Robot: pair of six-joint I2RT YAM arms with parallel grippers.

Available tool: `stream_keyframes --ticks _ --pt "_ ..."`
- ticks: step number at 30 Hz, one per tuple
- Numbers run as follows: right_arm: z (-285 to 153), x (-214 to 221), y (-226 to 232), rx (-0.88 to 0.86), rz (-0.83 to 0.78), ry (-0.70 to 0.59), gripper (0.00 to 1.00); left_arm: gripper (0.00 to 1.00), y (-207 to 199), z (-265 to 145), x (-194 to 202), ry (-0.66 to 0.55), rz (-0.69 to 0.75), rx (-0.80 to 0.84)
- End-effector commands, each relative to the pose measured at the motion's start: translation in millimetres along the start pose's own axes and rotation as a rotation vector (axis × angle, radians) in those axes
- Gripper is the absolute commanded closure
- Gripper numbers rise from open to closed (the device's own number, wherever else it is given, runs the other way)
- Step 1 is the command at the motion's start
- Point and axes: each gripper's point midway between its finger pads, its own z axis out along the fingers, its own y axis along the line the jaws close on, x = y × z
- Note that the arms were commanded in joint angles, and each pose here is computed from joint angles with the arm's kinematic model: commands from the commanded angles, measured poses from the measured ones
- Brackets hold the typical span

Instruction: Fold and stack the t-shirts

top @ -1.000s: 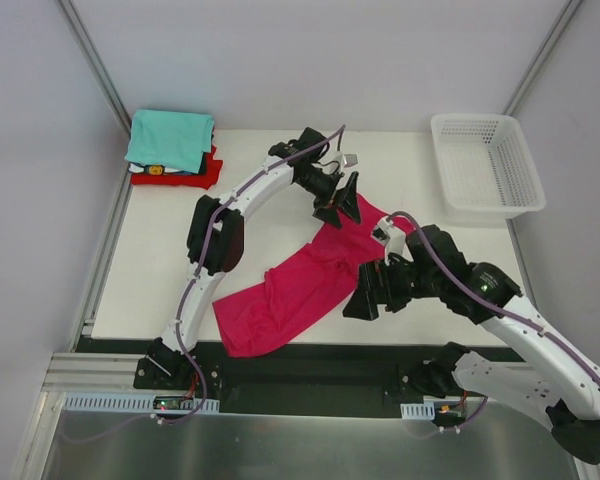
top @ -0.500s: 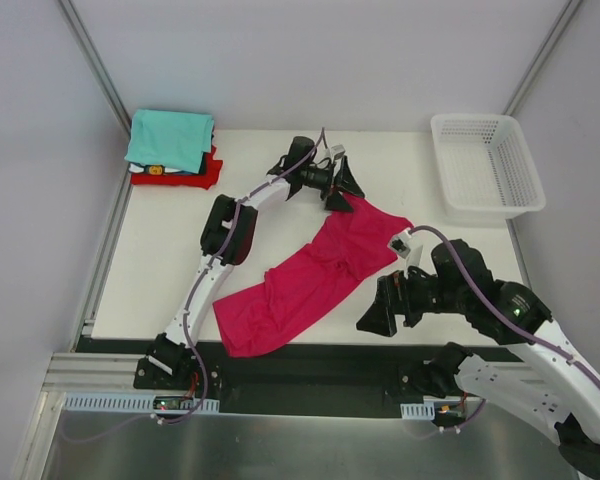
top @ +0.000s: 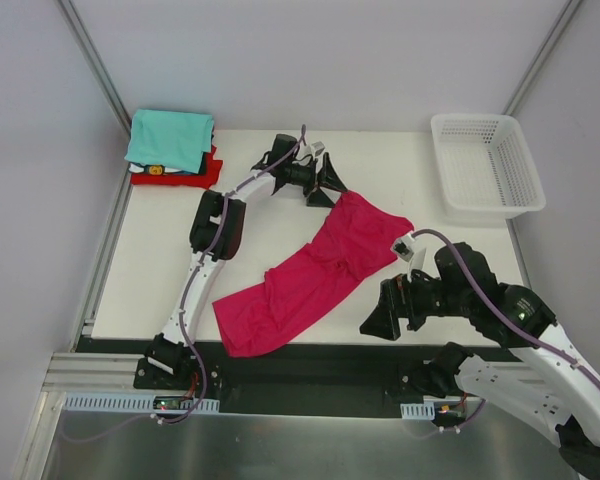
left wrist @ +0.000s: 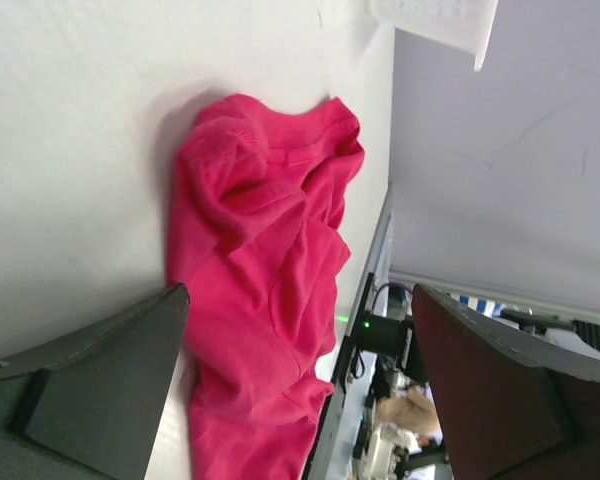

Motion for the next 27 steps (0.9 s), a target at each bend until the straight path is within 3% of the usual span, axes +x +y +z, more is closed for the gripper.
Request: stream_keyframes --ticks 1,5,8,10,14,17,18,20,21,22,24,25,27 --pt "-5.6 0.0 4.8 -0.012 -0.016 -0.001 0.04 0.06 -17.3 -34.9 -11.2 -0.064 0.099 -0.061" --pt "-2.7 -3.9 7.0 -0.022 -0.011 -0.003 0.04 0.06 -14.0 -44.2 -12.9 -0.090 0.119 -0.121" --pt "-1.0 -6.5 -18.3 0.123 0.026 -0.022 0.04 0.03 -21.9 -51.6 -16.0 -0.103 0.125 -0.124" --pt "0.5 -9.4 -53.2 0.315 0.083 -0.049 0.04 0.01 -31.2 -56.1 -16.7 -0.110 0.140 -0.122" --pt "19.1 -28.5 -70.1 0.363 0.109 -0.096 0.04 0.01 -66.3 -81.5 -20.1 -0.159 0.239 -0.204" --pt "28.4 -41.6 -81.4 0.425 0.196 -0.065 0.04 0.01 -70.1 -113.7 -6.2 -0.156 0.211 -0.443" --pt "26.9 -46.9 -90.7 0.487 0.202 -0.075 0.04 0.01 -55.8 -132.8 8.2 -0.153 0.139 -0.598" --pt "29.7 -55.2 -107.0 0.594 0.224 -0.063 0.04 0.01 -63.5 -158.3 27.2 -0.170 0.134 -0.712" --pt "32.0 -57.8 -111.4 0.616 0.226 -0.061 0.04 0.01 -30.4 -175.2 45.8 -0.165 0.064 -0.858" --pt "35.1 -59.9 -117.4 0.646 0.225 -0.051 0.04 0.01 -47.6 -193.3 53.8 -0.219 0.083 -0.905" --pt "42.0 -69.4 -136.4 0.754 0.232 -0.026 0.04 0.01 -21.5 -224.7 79.3 -0.244 0.022 -1.086" --pt "43.8 -73.7 -143.6 0.787 0.241 -0.018 0.04 0.01 -32.0 -248.3 82.8 -0.319 0.047 -1.164" --pt "59.2 -81.6 -160.9 0.853 0.244 0.024 0.04 0.01 -21.7 -274.7 101.2 -0.357 0.013 -1.282"
